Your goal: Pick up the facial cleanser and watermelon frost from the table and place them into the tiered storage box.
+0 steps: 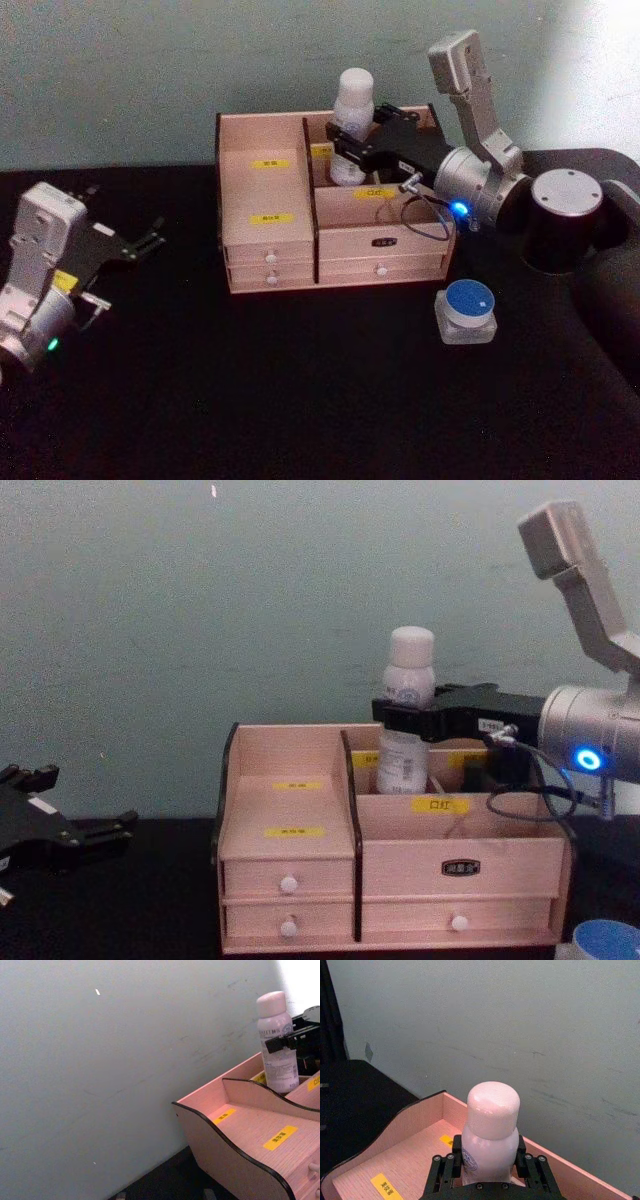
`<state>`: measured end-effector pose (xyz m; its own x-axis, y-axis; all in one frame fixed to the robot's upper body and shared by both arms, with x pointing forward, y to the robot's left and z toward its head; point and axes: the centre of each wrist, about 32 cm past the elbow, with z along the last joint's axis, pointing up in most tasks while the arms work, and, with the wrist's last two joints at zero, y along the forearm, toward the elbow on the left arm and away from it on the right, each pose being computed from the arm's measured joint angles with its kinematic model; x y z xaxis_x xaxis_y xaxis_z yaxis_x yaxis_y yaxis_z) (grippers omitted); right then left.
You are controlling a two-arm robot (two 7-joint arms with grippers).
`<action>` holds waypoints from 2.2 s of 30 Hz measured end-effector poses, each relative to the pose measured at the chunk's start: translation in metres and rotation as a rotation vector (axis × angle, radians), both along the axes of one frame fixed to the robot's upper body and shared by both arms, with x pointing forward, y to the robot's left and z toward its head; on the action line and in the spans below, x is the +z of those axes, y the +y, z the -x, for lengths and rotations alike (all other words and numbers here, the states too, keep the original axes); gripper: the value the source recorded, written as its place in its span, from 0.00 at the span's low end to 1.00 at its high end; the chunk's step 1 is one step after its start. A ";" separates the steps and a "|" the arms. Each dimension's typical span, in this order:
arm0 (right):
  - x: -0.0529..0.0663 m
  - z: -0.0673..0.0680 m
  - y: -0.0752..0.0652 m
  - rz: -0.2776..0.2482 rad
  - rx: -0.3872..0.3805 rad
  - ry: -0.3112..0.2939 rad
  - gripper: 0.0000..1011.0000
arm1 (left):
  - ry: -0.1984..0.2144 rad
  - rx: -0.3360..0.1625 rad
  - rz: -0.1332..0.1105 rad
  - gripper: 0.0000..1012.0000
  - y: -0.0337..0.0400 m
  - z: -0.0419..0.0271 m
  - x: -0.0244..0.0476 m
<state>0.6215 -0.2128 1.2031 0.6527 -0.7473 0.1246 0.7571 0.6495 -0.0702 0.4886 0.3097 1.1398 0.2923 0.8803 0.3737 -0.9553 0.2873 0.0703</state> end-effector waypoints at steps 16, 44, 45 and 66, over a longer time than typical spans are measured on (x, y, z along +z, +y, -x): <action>-0.012 -0.007 0.002 0.021 -0.023 0.040 0.58 | 0.000 0.000 0.000 0.99 0.0000 0.0000 0.0000; -0.019 -0.009 0.001 0.034 -0.036 0.068 0.58 | 0.000 0.000 0.000 0.99 0.0000 0.0000 0.0000; -0.019 -0.009 0.001 0.034 -0.036 0.068 0.58 | 0.000 0.000 0.000 0.99 0.0000 0.0000 0.0000; -0.019 -0.009 0.001 0.035 -0.037 0.067 0.99 | 0.000 0.000 0.000 0.99 0.0000 0.0000 0.0000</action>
<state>0.6302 -0.2119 1.1837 0.6328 -0.7668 0.1077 0.7731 0.6178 -0.1438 0.4886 0.3097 1.1398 0.2923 0.8803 0.3737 -0.9553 0.2873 0.0702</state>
